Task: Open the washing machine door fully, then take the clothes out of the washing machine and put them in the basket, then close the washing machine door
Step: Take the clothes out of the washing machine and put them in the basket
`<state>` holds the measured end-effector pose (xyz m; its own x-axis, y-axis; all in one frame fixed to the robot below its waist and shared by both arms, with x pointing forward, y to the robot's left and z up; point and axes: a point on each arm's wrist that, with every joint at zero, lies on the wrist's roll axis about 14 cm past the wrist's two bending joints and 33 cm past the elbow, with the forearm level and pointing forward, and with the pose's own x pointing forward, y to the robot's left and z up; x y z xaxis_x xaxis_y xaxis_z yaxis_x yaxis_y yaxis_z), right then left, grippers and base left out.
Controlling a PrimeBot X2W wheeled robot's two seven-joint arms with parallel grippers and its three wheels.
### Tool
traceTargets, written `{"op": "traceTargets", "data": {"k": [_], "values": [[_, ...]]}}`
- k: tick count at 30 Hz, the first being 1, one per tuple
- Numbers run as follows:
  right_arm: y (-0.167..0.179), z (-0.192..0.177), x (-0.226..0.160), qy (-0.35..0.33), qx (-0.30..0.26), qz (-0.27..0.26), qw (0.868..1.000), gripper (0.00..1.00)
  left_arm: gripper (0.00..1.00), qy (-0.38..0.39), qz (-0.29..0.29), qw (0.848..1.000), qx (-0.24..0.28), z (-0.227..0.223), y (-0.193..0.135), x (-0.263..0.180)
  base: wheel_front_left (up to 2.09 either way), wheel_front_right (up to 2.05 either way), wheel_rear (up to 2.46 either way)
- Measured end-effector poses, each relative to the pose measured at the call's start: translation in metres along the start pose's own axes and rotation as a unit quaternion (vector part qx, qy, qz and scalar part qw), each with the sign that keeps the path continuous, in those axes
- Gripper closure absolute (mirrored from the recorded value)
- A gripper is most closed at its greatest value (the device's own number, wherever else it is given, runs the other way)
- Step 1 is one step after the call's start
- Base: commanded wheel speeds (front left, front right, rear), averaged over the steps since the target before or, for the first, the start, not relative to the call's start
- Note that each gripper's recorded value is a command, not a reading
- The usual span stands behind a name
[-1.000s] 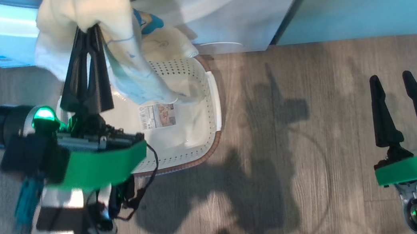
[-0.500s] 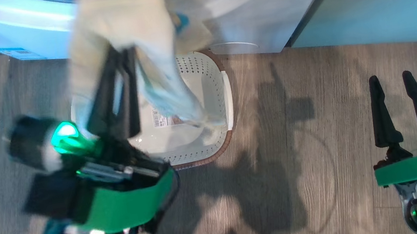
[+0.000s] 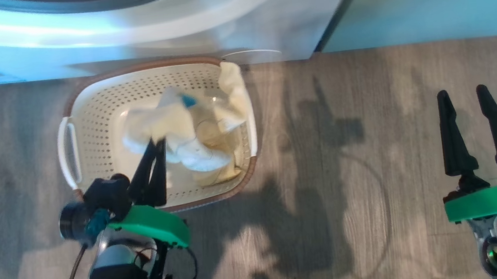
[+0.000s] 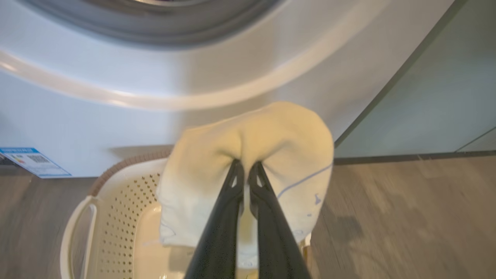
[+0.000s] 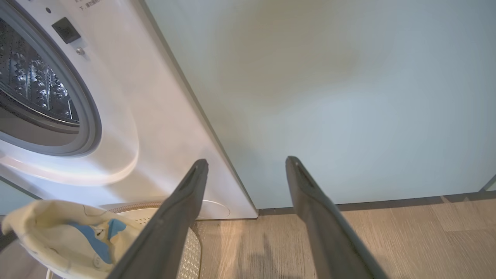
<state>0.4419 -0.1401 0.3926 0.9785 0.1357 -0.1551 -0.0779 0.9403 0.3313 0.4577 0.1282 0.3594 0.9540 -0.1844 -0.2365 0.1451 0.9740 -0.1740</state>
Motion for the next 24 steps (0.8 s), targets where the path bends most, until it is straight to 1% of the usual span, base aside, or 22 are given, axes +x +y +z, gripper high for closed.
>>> {"op": "traceTargets", "data": {"k": [2,5,13,15,19,20,21,22,23,24], "values": [[-0.003,0.001,-0.002,-0.001,0.002,-0.005,1.000,0.00,1.00,0.050,0.005,0.999,-0.003,-0.031,0.004,0.001,0.00,0.00,0.00],[-0.009,0.001,-0.005,0.000,0.003,-0.015,1.000,0.00,1.00,0.106,0.011,0.994,-0.015,-0.065,0.009,0.006,0.00,0.00,0.00],[-0.018,-0.001,-0.010,0.006,0.003,-0.029,1.000,0.00,1.00,0.195,0.018,0.981,-0.002,-0.107,0.013,0.031,0.00,0.00,0.00],[-0.020,-0.004,-0.011,0.010,0.002,-0.032,0.999,0.00,1.00,0.224,0.011,0.975,0.002,-0.120,0.009,0.035,0.00,0.00,0.00],[-0.021,-0.008,-0.008,0.015,0.002,-0.032,0.999,0.00,1.00,0.253,0.007,0.967,0.000,-0.133,0.005,0.039,0.00,0.00,0.00],[-0.021,-0.009,-0.006,0.014,0.002,-0.031,0.999,0.00,0.73,0.253,0.008,0.967,0.000,-0.134,0.005,0.041,0.00,0.00,0.00],[-0.021,-0.008,-0.004,0.013,0.002,-0.030,0.999,0.00,0.37,0.252,0.010,0.968,0.001,-0.134,0.006,0.043,0.00,0.00,0.00],[-0.020,-0.008,-0.003,0.012,0.002,-0.028,1.000,0.00,0.05,0.251,0.011,0.968,0.001,-0.133,0.006,0.045,0.00,0.00,0.00],[-0.020,-0.009,-0.002,0.013,0.002,-0.027,1.000,0.00,0.00,0.249,0.011,0.969,0.001,-0.133,0.006,0.047,0.00,0.00,0.00],[-0.019,-0.010,-0.002,0.014,0.003,-0.026,1.000,0.00,0.00,0.245,0.012,0.970,0.001,-0.131,0.006,0.048,0.00,0.00,0.00]]}}
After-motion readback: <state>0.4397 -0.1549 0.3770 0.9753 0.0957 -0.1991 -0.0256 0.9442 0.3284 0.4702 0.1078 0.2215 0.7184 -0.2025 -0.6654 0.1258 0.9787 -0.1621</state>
